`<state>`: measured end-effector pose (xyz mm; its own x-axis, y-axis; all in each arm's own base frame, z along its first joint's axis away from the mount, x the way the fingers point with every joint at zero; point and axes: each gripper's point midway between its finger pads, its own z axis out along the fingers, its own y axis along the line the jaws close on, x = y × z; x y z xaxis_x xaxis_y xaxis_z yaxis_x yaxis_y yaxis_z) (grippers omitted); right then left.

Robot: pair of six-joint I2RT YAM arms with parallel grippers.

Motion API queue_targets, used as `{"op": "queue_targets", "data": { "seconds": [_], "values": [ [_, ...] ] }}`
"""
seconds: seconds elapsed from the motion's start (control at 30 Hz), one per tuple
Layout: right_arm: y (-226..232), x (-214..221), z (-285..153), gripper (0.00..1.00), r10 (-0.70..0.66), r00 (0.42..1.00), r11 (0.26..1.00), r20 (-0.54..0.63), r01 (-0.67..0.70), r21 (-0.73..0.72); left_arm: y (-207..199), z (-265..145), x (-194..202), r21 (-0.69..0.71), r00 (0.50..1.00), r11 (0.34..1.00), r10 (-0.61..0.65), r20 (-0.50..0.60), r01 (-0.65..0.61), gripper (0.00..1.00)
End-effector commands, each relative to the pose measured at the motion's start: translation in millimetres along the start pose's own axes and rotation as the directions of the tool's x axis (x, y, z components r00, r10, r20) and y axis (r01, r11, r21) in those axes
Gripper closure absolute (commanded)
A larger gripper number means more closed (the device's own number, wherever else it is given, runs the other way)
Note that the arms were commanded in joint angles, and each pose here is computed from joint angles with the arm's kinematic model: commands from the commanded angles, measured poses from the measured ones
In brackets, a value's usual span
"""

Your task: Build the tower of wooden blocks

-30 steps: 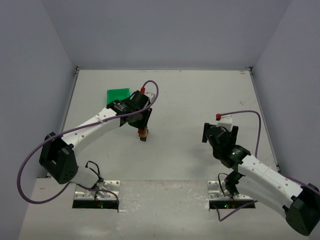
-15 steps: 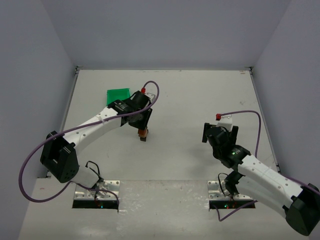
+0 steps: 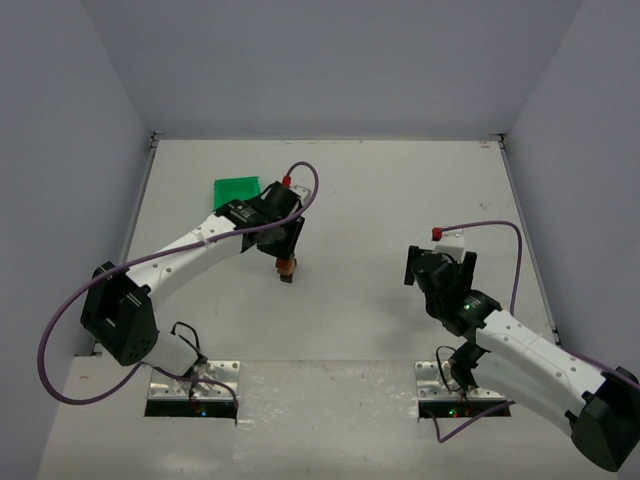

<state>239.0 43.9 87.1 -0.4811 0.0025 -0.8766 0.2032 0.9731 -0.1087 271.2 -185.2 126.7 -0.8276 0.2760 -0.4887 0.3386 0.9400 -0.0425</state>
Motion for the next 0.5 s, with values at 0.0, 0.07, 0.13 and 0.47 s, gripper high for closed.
{"op": "queue_targets", "data": {
  "seconds": [0.0,0.07,0.13,0.47],
  "values": [
    [-2.5,-14.6,-0.5,0.01,0.044,0.998,0.999,0.041,-0.045,0.025,-2.1,-1.8,-13.7,0.011,0.999,1.0,-0.003,0.04,0.003,0.95],
    [-2.6,-14.6,-0.5,0.01,0.043,0.998,0.999,0.041,-0.044,0.025,-2.6,-2.0,-14.7,0.014,0.999,1.0,-0.006,0.042,0.005,0.95],
    [-2.4,-14.5,-0.5,0.01,0.043,0.998,0.999,0.04,-0.044,0.024,-3.4,-2.0,-14.7,0.018,0.999,1.0,-0.003,0.042,0.003,0.92],
    [-1.8,-14.7,-0.9,0.01,0.043,0.998,0.999,0.04,-0.044,0.021,-1.7,-1.7,-15.8,0.008,0.999,1.0,-0.007,0.044,0.006,0.91]
  ]
}}
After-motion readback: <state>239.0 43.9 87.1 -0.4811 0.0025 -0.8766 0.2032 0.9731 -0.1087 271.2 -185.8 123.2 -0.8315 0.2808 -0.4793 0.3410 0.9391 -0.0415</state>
